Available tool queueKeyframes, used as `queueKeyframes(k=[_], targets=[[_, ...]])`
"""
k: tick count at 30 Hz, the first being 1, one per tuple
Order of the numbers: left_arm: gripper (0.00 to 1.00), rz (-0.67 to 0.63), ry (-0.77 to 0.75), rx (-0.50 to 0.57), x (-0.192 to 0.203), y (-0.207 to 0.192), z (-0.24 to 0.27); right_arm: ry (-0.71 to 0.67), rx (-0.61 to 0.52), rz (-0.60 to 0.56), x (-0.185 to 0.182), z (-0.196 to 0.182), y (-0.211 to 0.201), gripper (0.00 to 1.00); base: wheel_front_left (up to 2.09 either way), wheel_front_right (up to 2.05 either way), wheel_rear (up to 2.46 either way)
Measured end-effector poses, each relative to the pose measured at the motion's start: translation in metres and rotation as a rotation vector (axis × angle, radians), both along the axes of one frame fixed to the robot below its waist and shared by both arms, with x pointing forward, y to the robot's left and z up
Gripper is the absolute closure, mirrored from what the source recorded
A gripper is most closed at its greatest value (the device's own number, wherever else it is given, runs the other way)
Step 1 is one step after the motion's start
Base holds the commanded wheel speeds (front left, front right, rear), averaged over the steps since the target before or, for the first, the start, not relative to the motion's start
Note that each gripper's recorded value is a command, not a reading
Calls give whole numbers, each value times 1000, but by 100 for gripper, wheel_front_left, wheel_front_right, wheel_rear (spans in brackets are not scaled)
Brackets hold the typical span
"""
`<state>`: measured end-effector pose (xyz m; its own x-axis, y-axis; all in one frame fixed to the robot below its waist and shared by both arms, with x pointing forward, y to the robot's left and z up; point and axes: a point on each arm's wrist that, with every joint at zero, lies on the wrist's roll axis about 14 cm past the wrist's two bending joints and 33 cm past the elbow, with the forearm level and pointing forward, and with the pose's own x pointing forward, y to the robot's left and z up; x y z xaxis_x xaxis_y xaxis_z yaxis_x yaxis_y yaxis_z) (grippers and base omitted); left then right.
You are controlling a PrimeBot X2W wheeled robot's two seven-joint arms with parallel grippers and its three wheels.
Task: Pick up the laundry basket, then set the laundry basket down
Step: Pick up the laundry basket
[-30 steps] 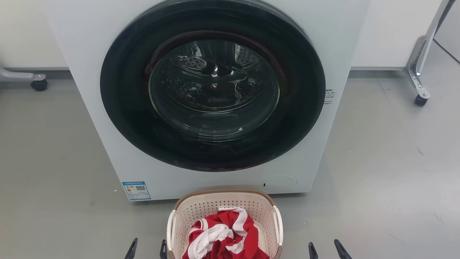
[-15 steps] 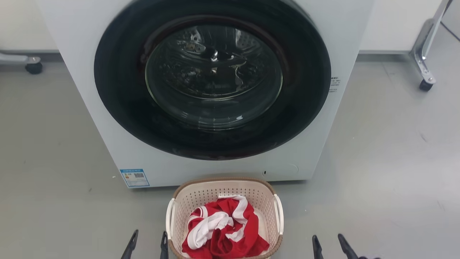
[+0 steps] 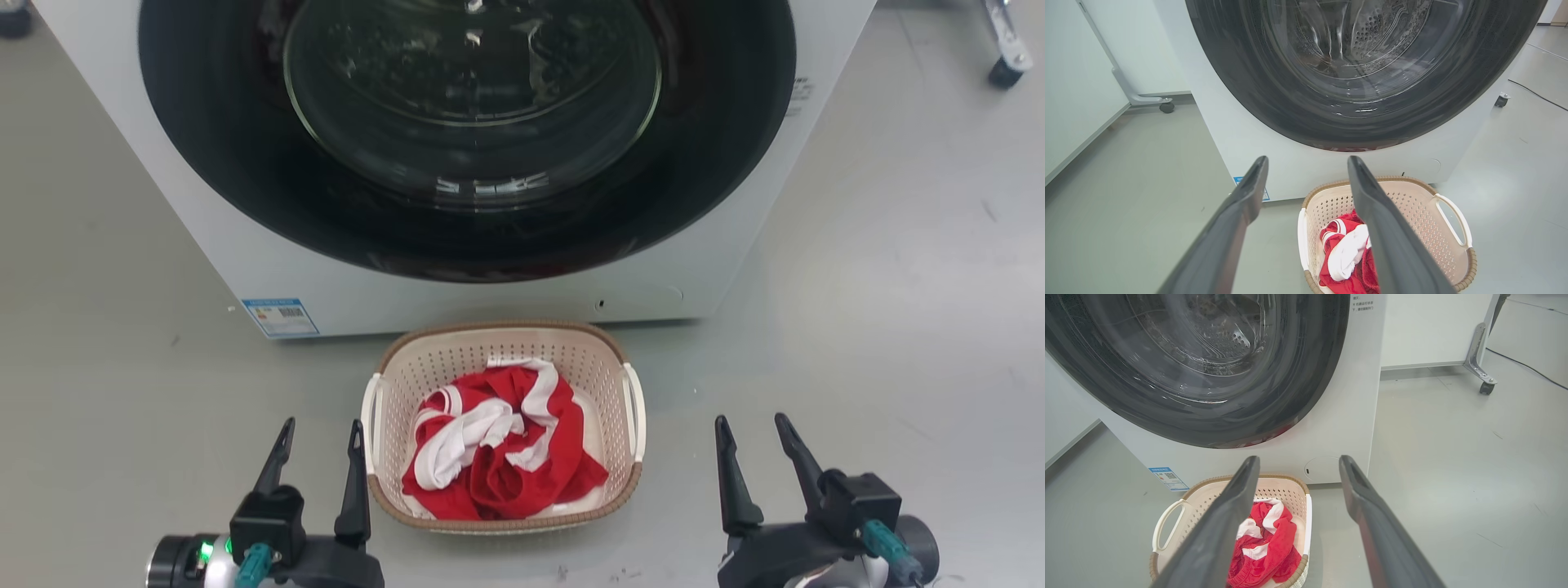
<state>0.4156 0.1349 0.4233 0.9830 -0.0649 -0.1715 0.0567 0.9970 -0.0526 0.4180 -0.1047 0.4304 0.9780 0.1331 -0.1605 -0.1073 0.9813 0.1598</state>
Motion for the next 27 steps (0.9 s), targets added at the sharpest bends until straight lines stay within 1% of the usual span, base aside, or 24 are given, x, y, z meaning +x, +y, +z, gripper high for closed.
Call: queueKeyframes(k=[5,12,27], targets=[[0,-8,39,4,20,-2,-18,35,-10,8,19,-17,0,0,0,0,0],[0,-10,96,-18,48,-5,-46,82,-37,21,47,-43,-2,0,0,0,0],[0,-8,259,-25,93,-8,-124,182,-69,59,102,-109,4,0,0,0,0]])
